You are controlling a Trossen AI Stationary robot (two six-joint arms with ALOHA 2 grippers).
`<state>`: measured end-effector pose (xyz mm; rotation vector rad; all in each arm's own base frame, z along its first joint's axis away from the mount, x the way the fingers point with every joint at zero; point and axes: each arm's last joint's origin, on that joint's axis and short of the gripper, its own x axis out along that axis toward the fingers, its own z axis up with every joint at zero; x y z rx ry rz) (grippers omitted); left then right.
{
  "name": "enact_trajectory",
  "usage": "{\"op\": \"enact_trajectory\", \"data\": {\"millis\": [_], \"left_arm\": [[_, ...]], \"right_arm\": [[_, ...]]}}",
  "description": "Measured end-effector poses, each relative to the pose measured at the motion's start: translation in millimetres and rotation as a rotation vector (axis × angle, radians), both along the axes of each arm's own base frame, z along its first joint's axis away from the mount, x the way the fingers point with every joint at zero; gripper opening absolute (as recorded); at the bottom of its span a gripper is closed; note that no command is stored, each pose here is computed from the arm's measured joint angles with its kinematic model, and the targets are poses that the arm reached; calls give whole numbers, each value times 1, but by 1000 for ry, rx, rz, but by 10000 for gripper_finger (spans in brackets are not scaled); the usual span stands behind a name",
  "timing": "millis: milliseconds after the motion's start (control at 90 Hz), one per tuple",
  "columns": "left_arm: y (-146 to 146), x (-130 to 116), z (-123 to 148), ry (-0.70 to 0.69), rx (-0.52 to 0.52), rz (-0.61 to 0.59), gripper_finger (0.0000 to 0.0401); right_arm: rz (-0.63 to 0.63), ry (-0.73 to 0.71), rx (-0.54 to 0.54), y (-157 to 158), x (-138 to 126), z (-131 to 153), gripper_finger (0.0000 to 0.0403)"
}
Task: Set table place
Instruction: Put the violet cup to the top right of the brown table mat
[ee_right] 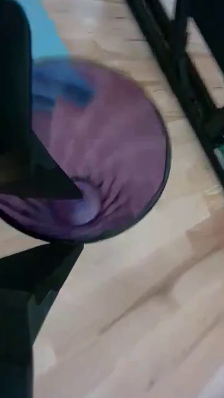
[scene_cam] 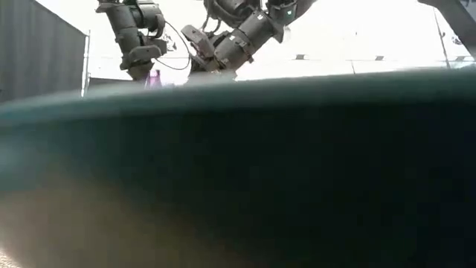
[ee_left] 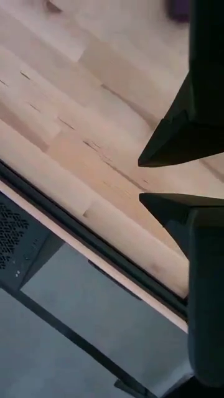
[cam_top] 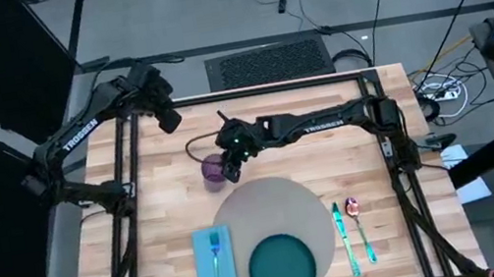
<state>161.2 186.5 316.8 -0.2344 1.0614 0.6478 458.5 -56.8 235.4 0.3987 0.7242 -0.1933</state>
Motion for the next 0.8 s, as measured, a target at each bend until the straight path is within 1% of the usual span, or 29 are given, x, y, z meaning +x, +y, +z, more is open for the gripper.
{"op": "enact_trajectory", "data": {"millis": [67, 111, 300, 389, 444, 533, 633, 756, 800], "left_arm": [[0, 0, 0, -1, 0, 0, 64], [0, 0, 0, 0, 0, 0, 64], [0, 0, 0, 0, 1, -1, 64], [0, 0, 0, 1, 2, -6, 64], [0, 0, 0, -2, 0, -8, 64], [0, 1, 0, -13, -3, -27, 64], [-1, 2, 1, -26, -14, -49, 64], [1, 3, 2, -49, 3, -57, 64], [2, 4, 2, -57, 12, -58, 64]], "right_arm": [[12, 1, -16, -1, 0, 0, 24], [22, 2, -30, -1, 0, 0, 11], [48, -22, -64, -1, -1, 7, 3], [50, -14, -60, -1, -8, 17, 2], [61, 16, -41, -1, -16, 26, 2], [64, 93, -36, 1, -36, 46, 1], [55, 224, -21, 11, -69, 70, 1], [-34, 425, -11, 26, -115, 92, 1], [-68, 473, -8, 31, -128, 96, 1]]}}
